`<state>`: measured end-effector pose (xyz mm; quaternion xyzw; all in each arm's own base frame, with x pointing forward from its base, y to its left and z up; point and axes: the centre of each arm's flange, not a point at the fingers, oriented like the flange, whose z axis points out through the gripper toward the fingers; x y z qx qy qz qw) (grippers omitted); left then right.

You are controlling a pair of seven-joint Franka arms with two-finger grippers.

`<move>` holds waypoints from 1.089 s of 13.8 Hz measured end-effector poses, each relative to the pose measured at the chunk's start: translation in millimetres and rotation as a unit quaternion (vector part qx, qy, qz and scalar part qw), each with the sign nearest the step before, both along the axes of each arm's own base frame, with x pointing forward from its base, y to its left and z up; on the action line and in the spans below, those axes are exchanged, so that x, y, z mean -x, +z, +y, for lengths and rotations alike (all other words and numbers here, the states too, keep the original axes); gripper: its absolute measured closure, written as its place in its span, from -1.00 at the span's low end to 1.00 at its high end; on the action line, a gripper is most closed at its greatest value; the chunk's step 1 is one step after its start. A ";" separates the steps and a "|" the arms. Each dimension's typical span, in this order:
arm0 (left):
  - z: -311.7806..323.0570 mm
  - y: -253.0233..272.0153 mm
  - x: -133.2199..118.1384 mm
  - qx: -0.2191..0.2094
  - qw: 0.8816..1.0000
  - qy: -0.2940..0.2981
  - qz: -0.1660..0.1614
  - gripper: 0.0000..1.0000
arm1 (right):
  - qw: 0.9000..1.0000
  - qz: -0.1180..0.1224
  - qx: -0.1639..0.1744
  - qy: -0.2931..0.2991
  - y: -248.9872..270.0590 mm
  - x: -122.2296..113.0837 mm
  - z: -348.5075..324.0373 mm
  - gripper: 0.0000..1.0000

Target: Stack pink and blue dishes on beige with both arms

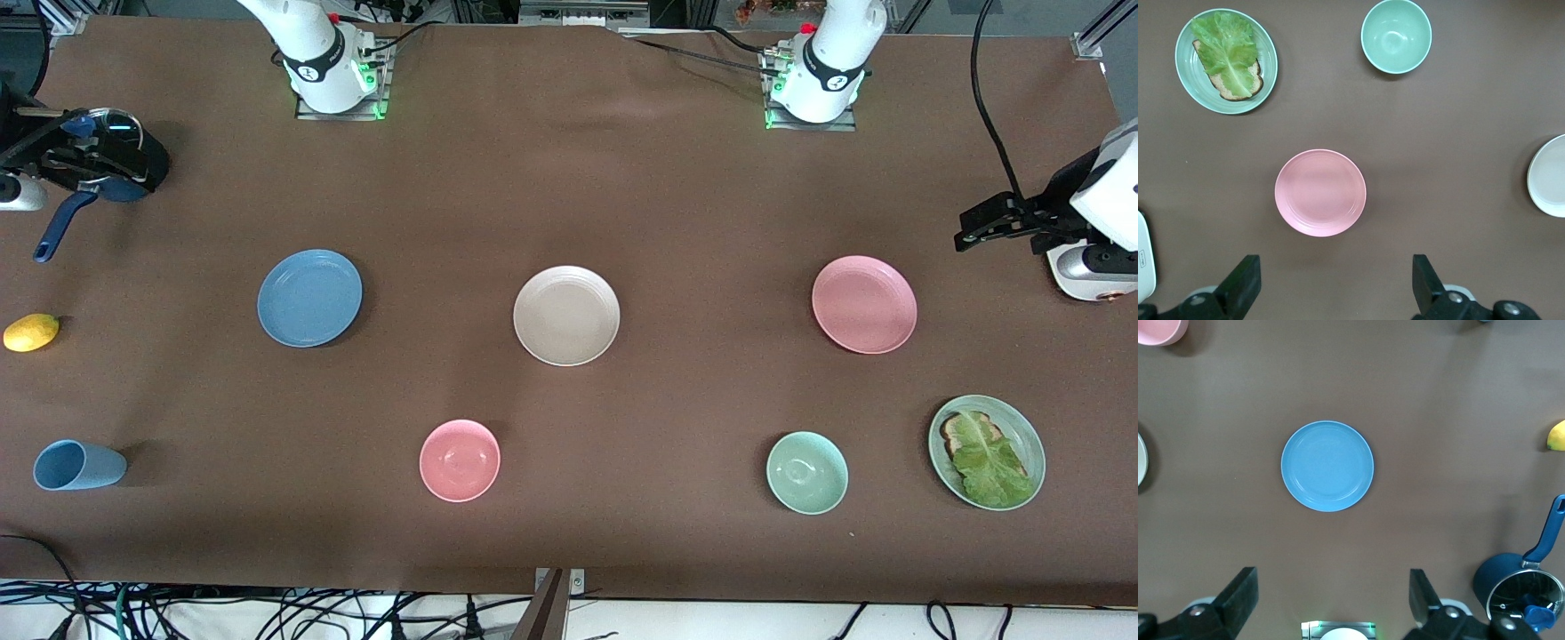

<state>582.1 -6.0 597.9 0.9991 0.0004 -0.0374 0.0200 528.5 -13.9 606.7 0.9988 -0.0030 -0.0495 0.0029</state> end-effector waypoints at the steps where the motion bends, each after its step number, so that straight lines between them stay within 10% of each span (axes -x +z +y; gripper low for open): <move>1: 0.0 0.0 0.0 0.000 1.000 0.000 0.000 -1.00 | 1.000 0.000 0.000 0.000 0.0 0.0 -0.2 -1.00; 15: 0.0 0.0 0.0 0.000 1.000 0.000 0.000 -1.00 | 1.000 0.011 0.000 -0.003 -3.0 1.6 -3.5 -1.00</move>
